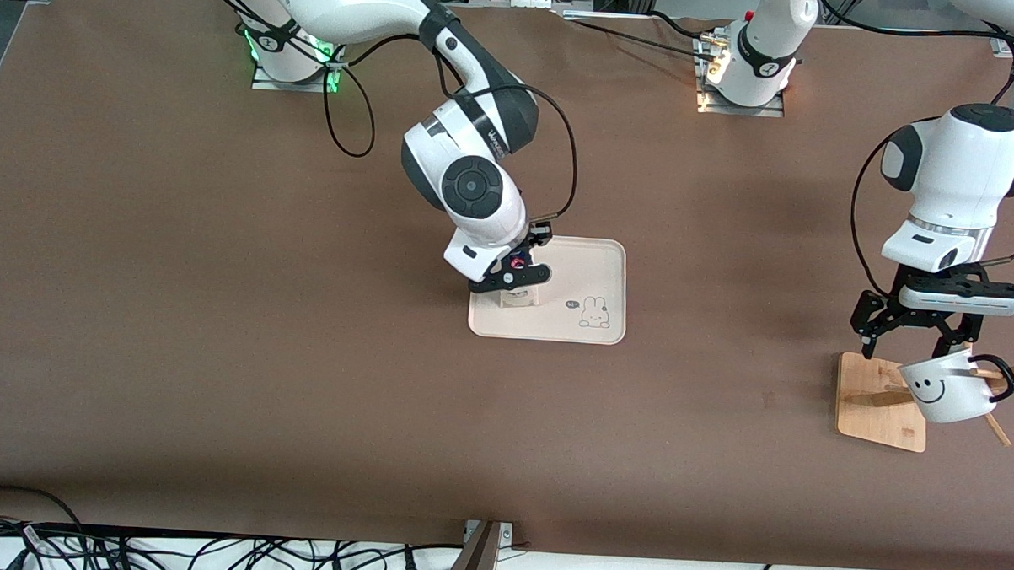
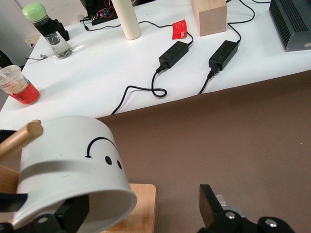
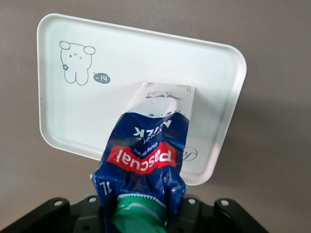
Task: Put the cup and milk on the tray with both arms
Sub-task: 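Lower the carton onto the tray while the left gripper grasps the mug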
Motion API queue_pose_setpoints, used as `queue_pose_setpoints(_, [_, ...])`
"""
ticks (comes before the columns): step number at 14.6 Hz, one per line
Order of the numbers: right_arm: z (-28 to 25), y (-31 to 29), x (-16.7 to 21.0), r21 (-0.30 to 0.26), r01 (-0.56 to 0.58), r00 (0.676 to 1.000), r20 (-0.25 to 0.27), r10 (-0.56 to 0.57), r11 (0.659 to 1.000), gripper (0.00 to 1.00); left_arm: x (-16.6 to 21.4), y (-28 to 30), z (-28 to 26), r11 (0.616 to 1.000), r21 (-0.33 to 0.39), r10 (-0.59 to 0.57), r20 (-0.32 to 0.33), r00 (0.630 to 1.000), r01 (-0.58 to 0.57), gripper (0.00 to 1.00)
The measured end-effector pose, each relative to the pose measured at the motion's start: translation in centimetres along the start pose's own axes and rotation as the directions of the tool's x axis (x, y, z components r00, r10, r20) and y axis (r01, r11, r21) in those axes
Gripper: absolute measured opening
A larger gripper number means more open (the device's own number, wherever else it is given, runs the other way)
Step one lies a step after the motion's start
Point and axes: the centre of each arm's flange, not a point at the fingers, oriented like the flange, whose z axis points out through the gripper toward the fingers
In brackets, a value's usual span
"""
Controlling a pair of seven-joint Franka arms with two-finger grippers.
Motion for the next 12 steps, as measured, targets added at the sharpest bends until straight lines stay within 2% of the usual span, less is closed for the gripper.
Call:
queue_pose_setpoints(5, [-0.5, 1.9, 1.2, 0.022, -0.039, 0.999, 0.007, 0.039, 0.999, 0.37, -0.9, 0.3, 0.4, 1.0, -0.006, 0.0, 0.02, 1.0, 0.001, 1.0])
queue_pose_setpoints(12, [-0.5, 2.2, 1.1, 0.012, -0.043, 0.999, 0.03, 0.043, 0.999, 0.38, -1.0, -0.9, 0.1, 1.0, 0.012, -0.015, -0.008, 1.0, 0.015, 1.0])
